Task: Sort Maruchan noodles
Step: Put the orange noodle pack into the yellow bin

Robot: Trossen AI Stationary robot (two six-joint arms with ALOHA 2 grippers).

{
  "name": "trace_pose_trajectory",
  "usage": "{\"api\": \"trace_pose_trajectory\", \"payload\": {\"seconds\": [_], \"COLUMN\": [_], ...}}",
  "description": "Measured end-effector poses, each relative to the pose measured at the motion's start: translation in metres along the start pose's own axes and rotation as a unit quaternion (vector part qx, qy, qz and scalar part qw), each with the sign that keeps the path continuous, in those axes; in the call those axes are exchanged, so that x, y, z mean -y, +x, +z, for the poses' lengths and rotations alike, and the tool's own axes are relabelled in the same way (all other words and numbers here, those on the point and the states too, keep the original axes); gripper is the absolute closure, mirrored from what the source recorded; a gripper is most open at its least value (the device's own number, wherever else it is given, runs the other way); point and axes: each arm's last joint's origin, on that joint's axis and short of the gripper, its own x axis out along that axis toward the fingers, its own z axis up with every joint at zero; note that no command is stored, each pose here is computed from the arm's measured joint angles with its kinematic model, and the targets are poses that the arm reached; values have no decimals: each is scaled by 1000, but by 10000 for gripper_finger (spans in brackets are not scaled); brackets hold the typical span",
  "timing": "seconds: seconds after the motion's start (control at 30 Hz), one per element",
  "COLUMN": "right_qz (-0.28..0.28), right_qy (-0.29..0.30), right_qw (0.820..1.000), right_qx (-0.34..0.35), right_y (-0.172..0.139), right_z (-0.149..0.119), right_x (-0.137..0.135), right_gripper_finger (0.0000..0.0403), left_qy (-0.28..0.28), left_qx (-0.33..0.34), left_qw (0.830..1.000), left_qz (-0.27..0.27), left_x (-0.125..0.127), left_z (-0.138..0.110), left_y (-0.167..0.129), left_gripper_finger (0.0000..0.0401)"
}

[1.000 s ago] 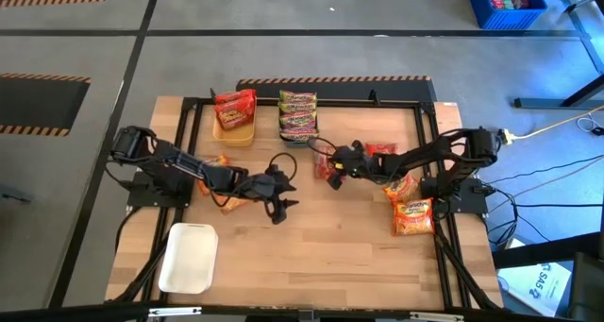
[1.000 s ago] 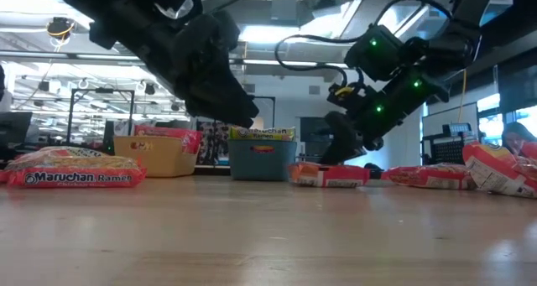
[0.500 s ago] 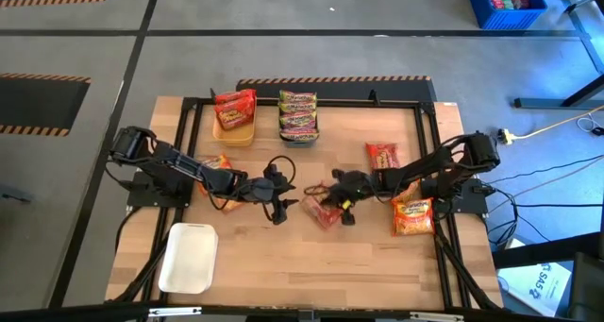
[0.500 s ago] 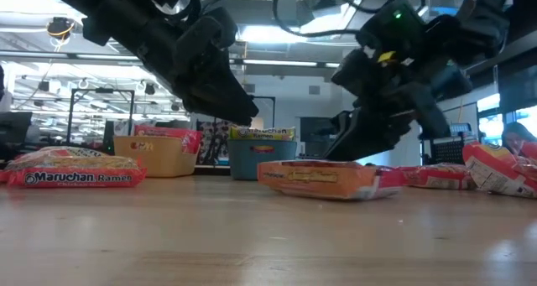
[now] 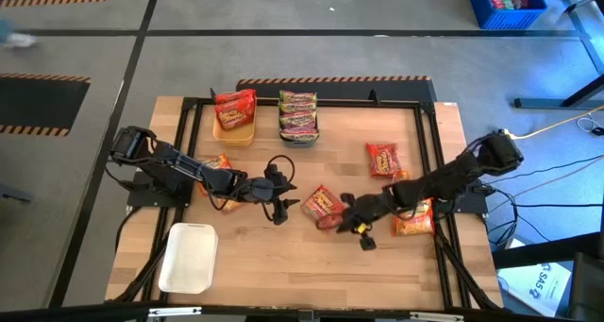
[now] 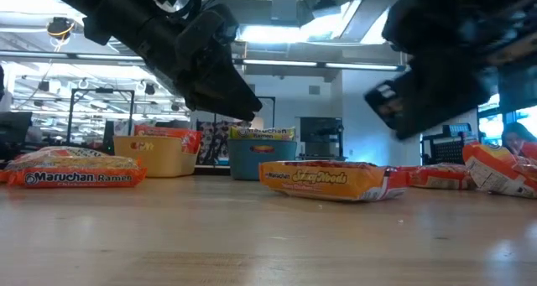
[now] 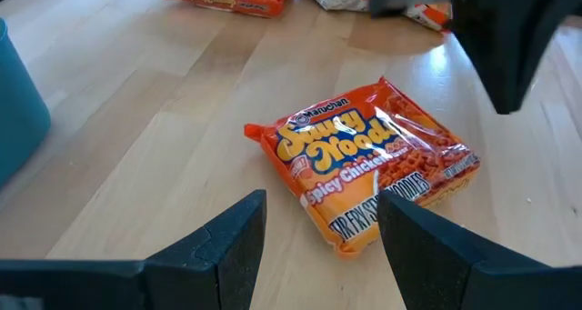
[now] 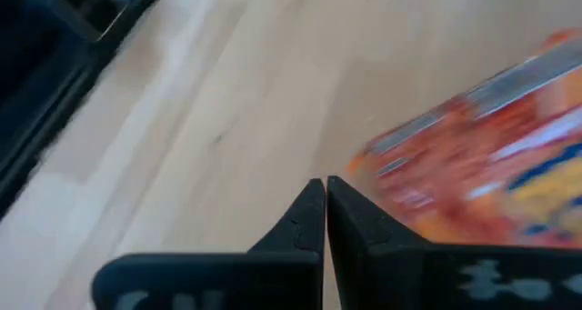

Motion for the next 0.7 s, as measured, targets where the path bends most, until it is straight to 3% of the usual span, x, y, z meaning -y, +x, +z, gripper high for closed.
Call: {"api": "trace_pose_trajectory", "payload": {"seconds": [0.2, 0.53, 0.7], "right_qz": [-36, -117, -164], "right_qy": [-2, -5, -10], "right_qw": [998, 991, 983], "right_qx": [-47, -63, -77], "right_y": [12, 19, 18], "right_z": [-15, -23, -26], "right_x": [-11, -3, -1], "right_gripper_finger": [402, 402, 402], "left_qy": [-3, -2, -22], "left_qx": [3, -14, -40], "left_qw": [1000, 1000, 999], "left_qz": [-1, 26, -10], "left_x": [1, 1, 7], "left_z": [-3, -35, -44], "left_y": [5, 38, 41], "left_gripper_finger": [196, 196, 196]}}
